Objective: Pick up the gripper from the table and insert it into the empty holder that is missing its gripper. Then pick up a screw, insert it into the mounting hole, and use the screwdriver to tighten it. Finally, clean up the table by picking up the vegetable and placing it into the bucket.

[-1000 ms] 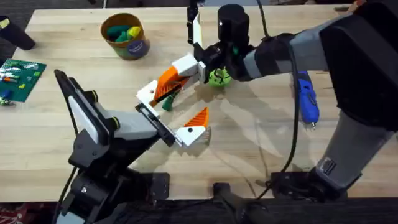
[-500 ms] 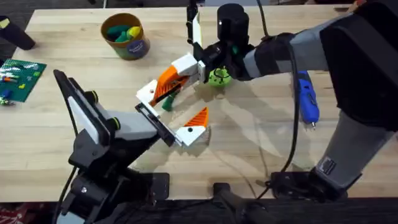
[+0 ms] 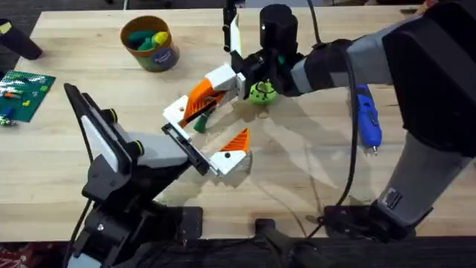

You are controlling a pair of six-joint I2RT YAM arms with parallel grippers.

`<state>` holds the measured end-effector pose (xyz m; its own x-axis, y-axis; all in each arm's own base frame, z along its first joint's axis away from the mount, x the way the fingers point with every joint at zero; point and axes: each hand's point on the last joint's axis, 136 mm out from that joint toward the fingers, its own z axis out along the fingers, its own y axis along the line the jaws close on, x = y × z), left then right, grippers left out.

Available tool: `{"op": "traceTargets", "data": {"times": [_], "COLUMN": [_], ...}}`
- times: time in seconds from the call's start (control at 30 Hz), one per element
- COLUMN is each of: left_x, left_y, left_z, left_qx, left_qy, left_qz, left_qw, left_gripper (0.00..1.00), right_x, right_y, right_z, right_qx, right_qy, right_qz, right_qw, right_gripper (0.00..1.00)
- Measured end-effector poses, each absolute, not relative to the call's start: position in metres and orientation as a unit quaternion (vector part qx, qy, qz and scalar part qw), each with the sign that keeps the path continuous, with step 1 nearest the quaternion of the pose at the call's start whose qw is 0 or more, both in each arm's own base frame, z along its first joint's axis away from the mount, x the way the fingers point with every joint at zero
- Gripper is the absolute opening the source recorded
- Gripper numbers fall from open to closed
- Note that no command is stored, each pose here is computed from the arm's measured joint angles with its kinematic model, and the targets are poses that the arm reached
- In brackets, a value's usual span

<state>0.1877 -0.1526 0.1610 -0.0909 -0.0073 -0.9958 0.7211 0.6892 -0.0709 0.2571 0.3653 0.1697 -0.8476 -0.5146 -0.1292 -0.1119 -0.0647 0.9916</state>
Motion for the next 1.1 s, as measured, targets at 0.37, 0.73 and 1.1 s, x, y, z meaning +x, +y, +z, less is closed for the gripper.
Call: {"op": "traceTargets", "data": {"times": [0.37,0.73,1.1], "left_x": [0.1878,0.188,0.1881], "left_y": [-0.1525,-0.1523,-0.1522], "left_z": [0.161,0.161,0.161], "left_qx": [0.263,0.263,0.262], "left_qy": [0.678,0.678,0.678], "left_qz": [-0.293,-0.293,-0.292], "left_qw": [0.621,0.621,0.621], "left_gripper": [0.986,0.986,0.986], "right_x": [0.2573,0.2576,0.2578], "right_y": [0.3654,0.3657,0.3658], "right_z": [0.1693,0.1694,0.1692], "right_qx": [0.238,0.239,0.238], "right_qy": [-0.667,-0.667,-0.667], "right_qz": [-0.692,-0.693,-0.693], "right_qw": [0.139,0.135,0.135], "right_gripper": [0.013,0.013,0.073]}}
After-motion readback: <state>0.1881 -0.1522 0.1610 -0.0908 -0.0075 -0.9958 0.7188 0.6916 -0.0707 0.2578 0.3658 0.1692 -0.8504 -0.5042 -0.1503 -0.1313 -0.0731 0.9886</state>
